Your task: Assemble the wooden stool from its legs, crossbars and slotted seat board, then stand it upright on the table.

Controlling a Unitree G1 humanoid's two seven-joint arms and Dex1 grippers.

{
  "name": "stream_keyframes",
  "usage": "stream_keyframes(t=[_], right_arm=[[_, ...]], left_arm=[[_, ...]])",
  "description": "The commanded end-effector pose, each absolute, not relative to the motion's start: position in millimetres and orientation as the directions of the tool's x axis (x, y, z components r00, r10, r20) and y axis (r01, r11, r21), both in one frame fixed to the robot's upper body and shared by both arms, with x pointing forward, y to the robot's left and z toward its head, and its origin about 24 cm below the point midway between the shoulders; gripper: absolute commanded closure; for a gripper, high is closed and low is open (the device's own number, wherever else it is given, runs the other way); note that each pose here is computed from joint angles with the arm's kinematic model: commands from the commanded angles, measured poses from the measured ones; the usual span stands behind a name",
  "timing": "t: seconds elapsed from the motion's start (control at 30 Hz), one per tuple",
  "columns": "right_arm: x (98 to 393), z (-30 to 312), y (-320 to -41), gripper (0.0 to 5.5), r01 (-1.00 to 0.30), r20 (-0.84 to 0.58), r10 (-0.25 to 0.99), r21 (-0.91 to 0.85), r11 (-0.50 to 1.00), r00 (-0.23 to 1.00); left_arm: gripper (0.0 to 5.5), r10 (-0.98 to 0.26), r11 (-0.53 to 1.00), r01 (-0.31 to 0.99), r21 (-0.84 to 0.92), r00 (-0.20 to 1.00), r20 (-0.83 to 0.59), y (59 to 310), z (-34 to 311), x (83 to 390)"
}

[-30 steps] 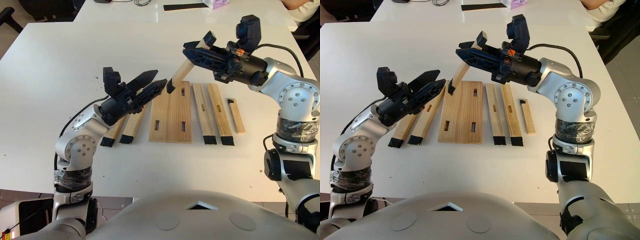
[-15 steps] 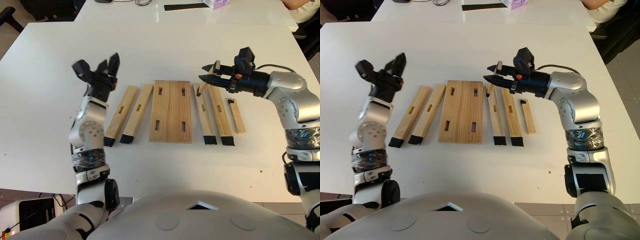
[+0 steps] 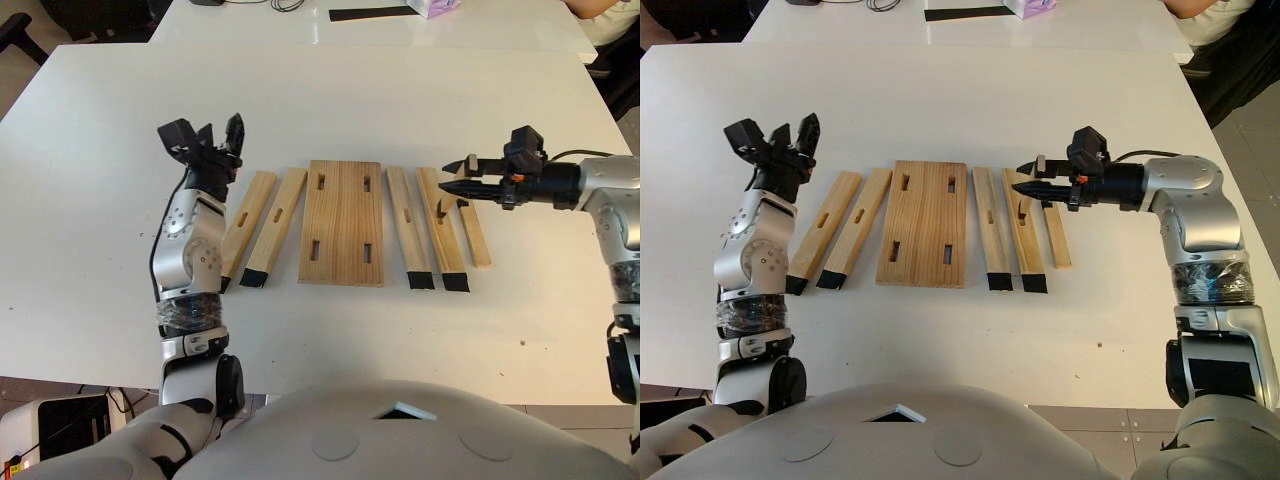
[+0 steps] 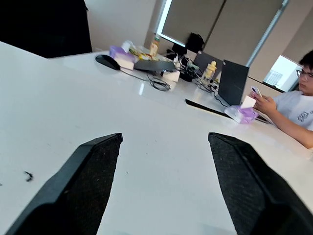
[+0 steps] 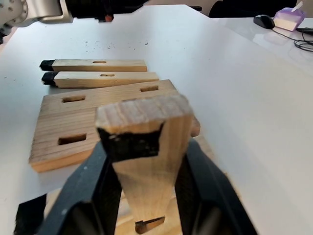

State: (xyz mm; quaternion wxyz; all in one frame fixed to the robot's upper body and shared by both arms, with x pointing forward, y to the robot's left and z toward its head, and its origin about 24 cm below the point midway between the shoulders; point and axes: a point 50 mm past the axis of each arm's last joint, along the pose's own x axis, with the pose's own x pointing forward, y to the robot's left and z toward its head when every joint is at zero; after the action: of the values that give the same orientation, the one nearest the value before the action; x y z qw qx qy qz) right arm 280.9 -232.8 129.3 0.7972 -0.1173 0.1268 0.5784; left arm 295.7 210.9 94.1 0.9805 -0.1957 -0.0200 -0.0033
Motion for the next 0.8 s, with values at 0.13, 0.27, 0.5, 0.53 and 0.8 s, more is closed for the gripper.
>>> stream_keyframes(t=[0.13, 0.27, 0.5, 0.53, 0.8], right_arm=[[286.0, 127.0, -232.6, 4.16, -0.958, -0.356, 0.889, -0.078, 0.277, 0.286], [288.9, 123.5, -236.3, 4.16, -0.956, -0.366, 0.884, -0.081, 0.281, 0.291], [288.2, 117.6, -234.1, 4.16, -0.961, -0.371, 0.888, -0.073, 0.266, 0.274], [287.8, 117.1, -234.0, 4.16, -0.961, -0.369, 0.888, -0.073, 0.265, 0.273], [284.9, 116.5, -232.3, 4.16, -0.968, -0.376, 0.892, -0.071, 0.243, 0.251]], left_arm=[[2.22, -0.044, 0.921, 0.056, -0.385, 0.998, 0.04, 201.0, 89.6, 293.8], [2.22, -0.065, 0.924, 0.074, -0.375, 0.997, 0.037, 199.3, 88.1, 291.3], [2.22, -0.083, 0.926, 0.09, -0.366, 0.996, 0.033, 199.7, 87.4, 292.5], [2.22, -0.087, 0.926, 0.093, -0.366, 0.996, 0.034, 199.2, 87.4, 292.4], [2.22, -0.089, 0.923, 0.096, -0.373, 0.995, 0.035, 199.1, 85.8, 290.8]])
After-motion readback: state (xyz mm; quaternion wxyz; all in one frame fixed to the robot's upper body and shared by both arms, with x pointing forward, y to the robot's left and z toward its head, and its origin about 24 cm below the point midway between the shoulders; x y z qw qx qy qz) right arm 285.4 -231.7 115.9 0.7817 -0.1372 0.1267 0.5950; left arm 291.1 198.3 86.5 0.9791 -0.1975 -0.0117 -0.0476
